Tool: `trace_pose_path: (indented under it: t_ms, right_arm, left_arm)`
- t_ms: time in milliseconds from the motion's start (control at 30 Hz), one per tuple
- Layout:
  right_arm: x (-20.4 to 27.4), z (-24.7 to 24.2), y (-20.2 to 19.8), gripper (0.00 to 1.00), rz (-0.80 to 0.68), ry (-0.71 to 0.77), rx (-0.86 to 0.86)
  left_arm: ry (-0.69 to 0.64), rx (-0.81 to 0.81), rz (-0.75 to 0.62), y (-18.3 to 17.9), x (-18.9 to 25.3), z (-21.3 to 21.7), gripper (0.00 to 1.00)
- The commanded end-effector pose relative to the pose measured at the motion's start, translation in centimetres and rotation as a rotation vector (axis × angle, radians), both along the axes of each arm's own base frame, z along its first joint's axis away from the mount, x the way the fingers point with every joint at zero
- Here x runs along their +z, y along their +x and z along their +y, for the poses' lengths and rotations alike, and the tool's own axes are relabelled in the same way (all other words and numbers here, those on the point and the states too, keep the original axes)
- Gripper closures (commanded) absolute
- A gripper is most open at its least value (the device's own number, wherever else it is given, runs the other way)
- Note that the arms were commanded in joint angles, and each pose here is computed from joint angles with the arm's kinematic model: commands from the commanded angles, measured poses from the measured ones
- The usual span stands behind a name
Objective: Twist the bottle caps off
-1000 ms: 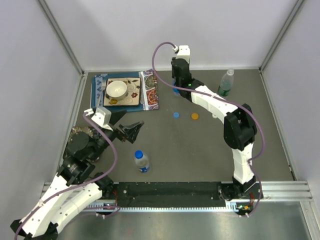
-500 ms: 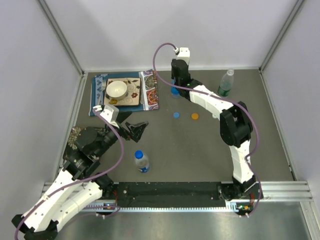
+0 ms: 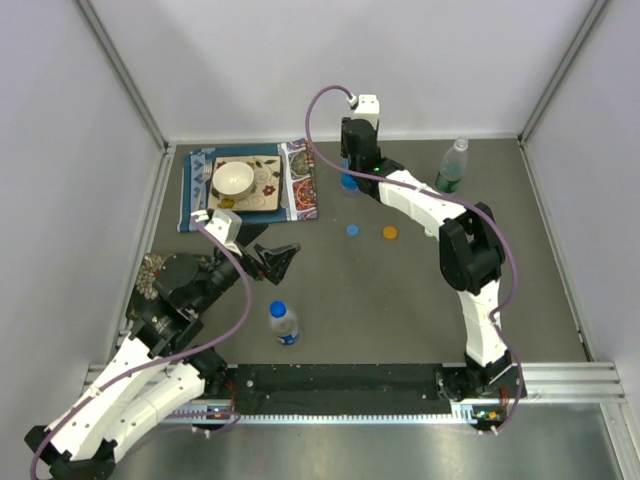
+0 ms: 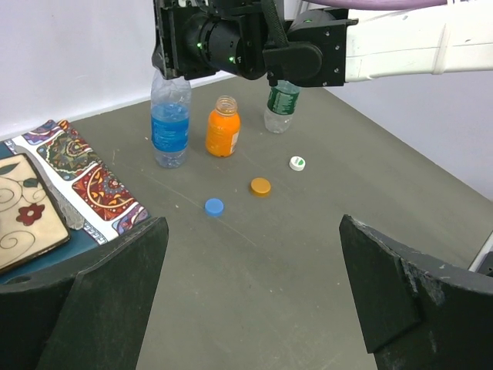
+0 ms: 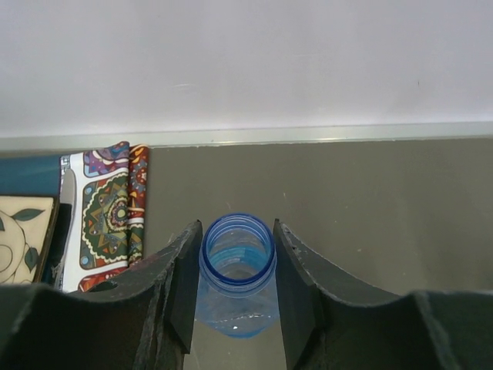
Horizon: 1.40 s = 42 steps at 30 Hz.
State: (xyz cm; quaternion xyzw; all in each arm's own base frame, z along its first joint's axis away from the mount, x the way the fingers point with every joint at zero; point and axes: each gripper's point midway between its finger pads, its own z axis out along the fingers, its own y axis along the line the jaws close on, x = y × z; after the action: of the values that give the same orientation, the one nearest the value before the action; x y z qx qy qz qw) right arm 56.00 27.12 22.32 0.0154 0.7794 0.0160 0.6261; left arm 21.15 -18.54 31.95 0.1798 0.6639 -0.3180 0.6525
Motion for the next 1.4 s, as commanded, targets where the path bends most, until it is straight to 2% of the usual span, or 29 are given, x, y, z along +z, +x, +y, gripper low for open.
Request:
trace_pose_path:
  t_ms: [0,133,500,600,700,1133,1267,1367]
  right_arm:
    - [0.0,0.1,-1.0,0.57,0.033,-0.014,0.023]
    - [0.1,0.1,-1.3,0.48,0.048,-0.020,0.027]
    - [0.7,0.2,-1.4,0.46,0.049,-0.014,0.038]
    - [0.7,0.6,-1.4,0.37,0.056,-0.014,0.055]
    - [1.1,0.7,-1.4,0.33,0.054,-0.006,0.063]
    - [2.3,1.0,-1.6,0.29,0.047,0.005,0.074]
    - [2.0,1.1,-1.6,0.35,0.053,0.003,0.080]
    - [1.9,1.2,-1.7,0.35,0.057,0.000,0.083]
  left_arm:
    - [-0.040,-0.021,-0.040,0.0,1.3,-0.5,0.01]
    - [-0.041,-0.022,-0.039,0.0,1.3,-0.5,0.02]
    - [-0.047,-0.034,-0.033,-0.1,1.3,-0.7,0.01]
    - [-0.047,-0.040,-0.023,-0.1,0.9,-0.9,0.02]
    - [-0.048,-0.042,-0.018,-0.1,0.8,-0.9,0.01]
    - [-0.054,-0.050,-0.022,-0.5,0.7,-0.8,0.02]
    - [-0.056,-0.049,-0.024,-0.5,0.7,-0.8,0.02]
    - [-0.054,-0.053,-0.020,-0.5,0.5,-0.9,0.01]
